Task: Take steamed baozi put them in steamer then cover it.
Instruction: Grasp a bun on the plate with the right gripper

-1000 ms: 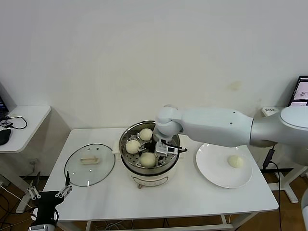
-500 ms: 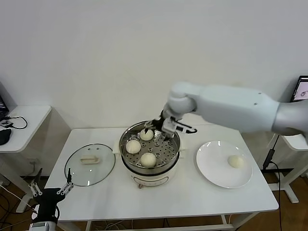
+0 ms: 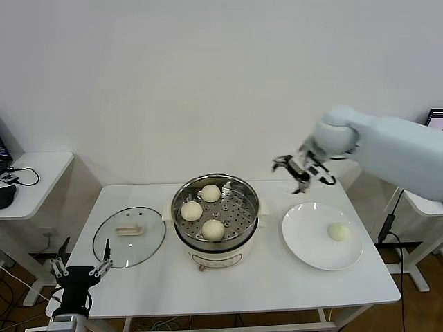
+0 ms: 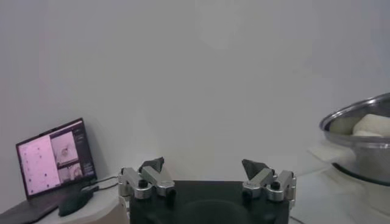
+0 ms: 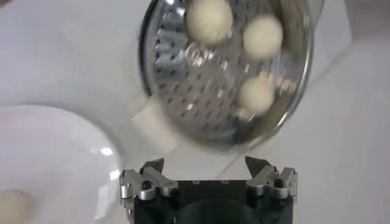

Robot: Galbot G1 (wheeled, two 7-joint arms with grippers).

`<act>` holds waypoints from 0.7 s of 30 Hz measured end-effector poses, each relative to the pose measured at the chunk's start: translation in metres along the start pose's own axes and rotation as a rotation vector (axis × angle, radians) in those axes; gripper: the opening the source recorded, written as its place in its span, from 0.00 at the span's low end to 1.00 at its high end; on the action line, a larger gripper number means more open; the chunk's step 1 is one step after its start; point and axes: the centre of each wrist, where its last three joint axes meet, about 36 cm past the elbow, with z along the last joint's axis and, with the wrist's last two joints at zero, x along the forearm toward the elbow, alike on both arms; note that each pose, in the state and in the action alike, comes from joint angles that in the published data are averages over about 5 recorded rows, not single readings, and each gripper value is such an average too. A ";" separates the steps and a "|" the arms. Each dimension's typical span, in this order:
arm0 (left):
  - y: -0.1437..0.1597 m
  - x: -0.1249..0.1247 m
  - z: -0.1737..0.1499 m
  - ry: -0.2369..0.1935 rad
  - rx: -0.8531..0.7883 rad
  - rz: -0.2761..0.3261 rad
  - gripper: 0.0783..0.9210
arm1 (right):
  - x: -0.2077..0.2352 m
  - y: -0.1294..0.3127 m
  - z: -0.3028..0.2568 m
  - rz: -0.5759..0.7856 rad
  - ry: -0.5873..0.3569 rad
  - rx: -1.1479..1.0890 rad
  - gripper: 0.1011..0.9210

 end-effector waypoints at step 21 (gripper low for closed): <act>0.001 0.006 0.000 0.017 -0.007 -0.001 0.88 | -0.077 0.124 0.106 -0.144 0.080 -0.428 0.88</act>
